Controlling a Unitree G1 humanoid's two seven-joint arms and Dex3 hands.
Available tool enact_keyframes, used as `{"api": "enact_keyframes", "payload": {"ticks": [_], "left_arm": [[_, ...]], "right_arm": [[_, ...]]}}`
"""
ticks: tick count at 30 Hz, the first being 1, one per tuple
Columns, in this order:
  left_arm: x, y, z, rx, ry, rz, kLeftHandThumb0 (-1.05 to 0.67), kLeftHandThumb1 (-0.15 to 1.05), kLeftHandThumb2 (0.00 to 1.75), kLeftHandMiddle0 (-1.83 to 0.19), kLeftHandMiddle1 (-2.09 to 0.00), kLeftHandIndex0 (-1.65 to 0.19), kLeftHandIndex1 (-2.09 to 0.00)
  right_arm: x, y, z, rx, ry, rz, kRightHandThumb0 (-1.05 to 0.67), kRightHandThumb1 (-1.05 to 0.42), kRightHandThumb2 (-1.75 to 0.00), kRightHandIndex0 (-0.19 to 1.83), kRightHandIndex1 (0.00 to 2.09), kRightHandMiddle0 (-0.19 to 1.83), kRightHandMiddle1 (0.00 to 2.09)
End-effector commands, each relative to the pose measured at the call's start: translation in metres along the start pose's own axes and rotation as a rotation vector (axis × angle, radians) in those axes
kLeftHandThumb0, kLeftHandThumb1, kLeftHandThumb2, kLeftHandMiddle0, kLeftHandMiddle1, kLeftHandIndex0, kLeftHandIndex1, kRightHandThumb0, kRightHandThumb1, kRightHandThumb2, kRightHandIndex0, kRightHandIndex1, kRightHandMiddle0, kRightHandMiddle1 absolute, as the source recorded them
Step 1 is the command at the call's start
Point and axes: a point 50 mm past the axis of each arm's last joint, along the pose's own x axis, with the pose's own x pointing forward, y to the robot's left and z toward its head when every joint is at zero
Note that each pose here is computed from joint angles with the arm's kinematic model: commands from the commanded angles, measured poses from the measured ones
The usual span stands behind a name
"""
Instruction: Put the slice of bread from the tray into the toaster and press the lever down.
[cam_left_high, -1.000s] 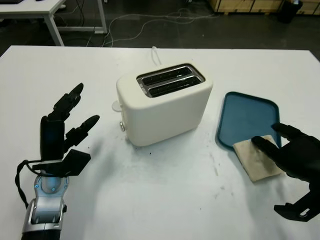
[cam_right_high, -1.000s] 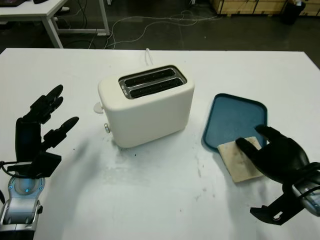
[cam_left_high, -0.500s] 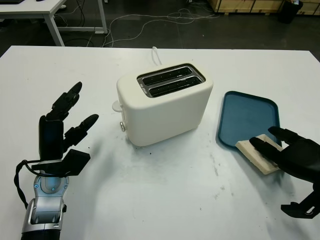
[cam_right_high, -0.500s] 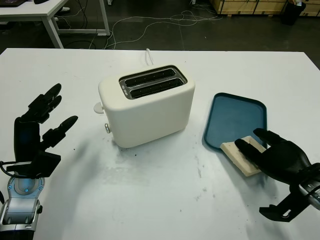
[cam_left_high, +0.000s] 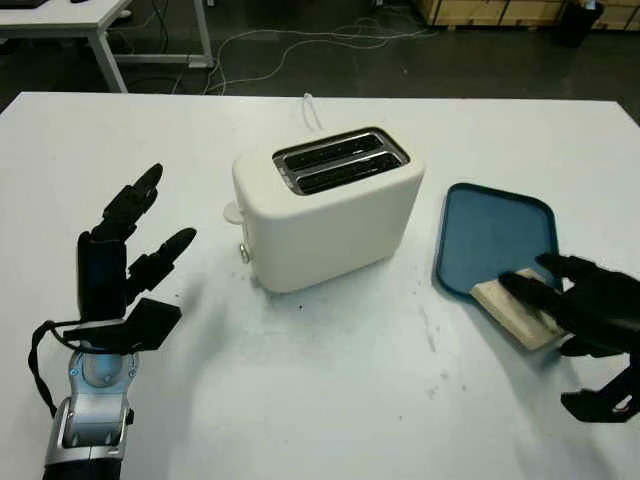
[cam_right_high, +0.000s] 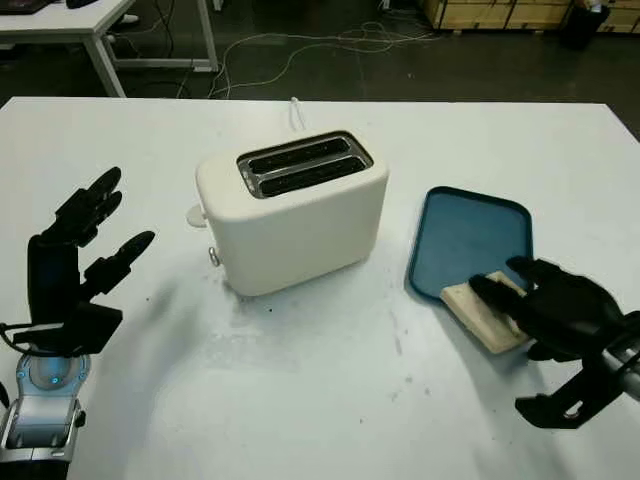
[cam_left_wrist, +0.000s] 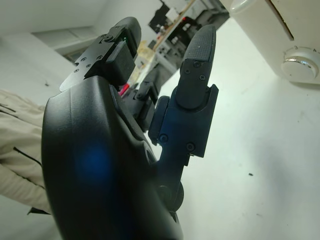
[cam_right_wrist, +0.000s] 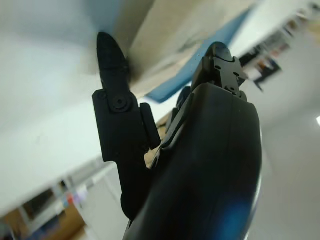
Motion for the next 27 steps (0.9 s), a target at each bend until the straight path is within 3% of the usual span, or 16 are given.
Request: {"api": "enact_keyframes", "payload": {"ticks": [1, 9, 10, 11, 14, 15, 19, 21, 23, 24, 25, 27], "left_arm": [[0.002, 0.0, 0.003, -0.003, -0.013, 0.02, -0.44, 0.92, 0.05, -0.65, 0.0, -0.55, 0.0], [0.002, 0.0, 0.004, -0.013, -0.01, 0.03, -0.42, 0.92, 0.05, -0.66, -0.01, -0.56, 0.0], [0.002, 0.0, 0.004, -0.016, -0.012, 0.03, -0.41, 0.92, 0.05, -0.65, 0.0, -0.56, 0.0], [0.002, 0.0, 0.004, -0.014, -0.016, 0.03, -0.41, 0.92, 0.05, -0.66, 0.0, -0.56, 0.0], [0.002, 0.0, 0.004, 0.005, -0.017, 0.028, -0.43, 0.92, 0.06, -0.66, 0.0, -0.56, 0.0], [0.002, 0.0, 0.004, 0.01, -0.018, 0.027, -0.43, 0.92, 0.06, -0.66, -0.01, -0.56, 0.0], [0.002, 0.0, 0.004, -0.007, -0.016, 0.03, -0.42, 0.92, 0.05, -0.66, 0.0, -0.56, 0.0], [0.002, 0.001, 0.003, 0.001, -0.019, 0.027, -0.42, 0.92, 0.05, -0.66, 0.0, -0.56, 0.0], [0.002, 0.001, 0.003, 0.001, -0.015, 0.026, -0.43, 0.92, 0.05, -0.66, 0.0, -0.56, 0.0], [0.002, 0.001, 0.004, 0.003, -0.014, 0.028, -0.44, 0.92, 0.05, -0.66, 0.0, -0.56, 0.0], [0.002, 0.001, 0.004, 0.004, -0.013, 0.03, -0.44, 0.92, 0.05, -0.66, 0.0, -0.56, 0.0], [0.002, 0.0, 0.004, 0.003, -0.011, 0.03, -0.44, 0.92, 0.05, -0.66, 0.0, -0.56, 0.0]], "right_arm": [[0.005, 0.014, 0.009, 0.043, -0.049, 0.011, -0.49, -0.89, -0.02, 0.0, 0.0, 0.0, 0.0], [0.011, 0.02, 0.01, 0.061, -0.069, -0.044, -0.43, -0.91, -0.02, 0.02, 0.01, 0.0, 0.0], [0.012, 0.022, 0.01, 0.064, -0.073, -0.083, -0.41, -0.92, -0.02, 0.04, 0.08, 0.02, 0.01], [0.012, 0.024, 0.011, 0.065, -0.076, -0.121, -0.36, -0.92, -0.03, 0.02, 0.36, 0.06, 0.08], [0.014, 0.031, 0.012, 0.058, -0.084, -0.178, -0.24, -0.92, -0.21, 0.0, 1.33, 0.01, 0.94], [0.015, 0.033, 0.012, 0.052, -0.087, -0.184, -0.24, -0.92, -0.2, 0.0, 1.53, 0.0, 1.17], [0.018, 0.039, 0.012, -0.016, -0.114, -0.198, -0.26, -0.92, -0.15, 0.0, 1.73, 0.0, 1.51], [0.02, 0.041, 0.013, -0.066, -0.122, -0.21, -0.31, -0.92, -0.27, 0.05, 1.74, 0.0, 1.65], [0.021, 0.041, 0.013, -0.124, -0.132, -0.235, -0.38, -0.92, -0.41, 0.28, 1.74, 0.0, 1.72], [0.022, 0.041, 0.013, -0.133, -0.139, -0.246, -0.42, -0.92, -0.51, 0.86, 1.75, 0.0, 1.73], [0.022, 0.039, 0.014, -0.123, -0.144, -0.26, -0.43, -0.92, -0.56, 1.21, 1.75, 0.0, 1.74], [0.022, 0.038, 0.014, -0.105, -0.151, -0.297, -0.46, -0.92, -0.6, 1.49, 1.75, 0.01, 1.74]]}}
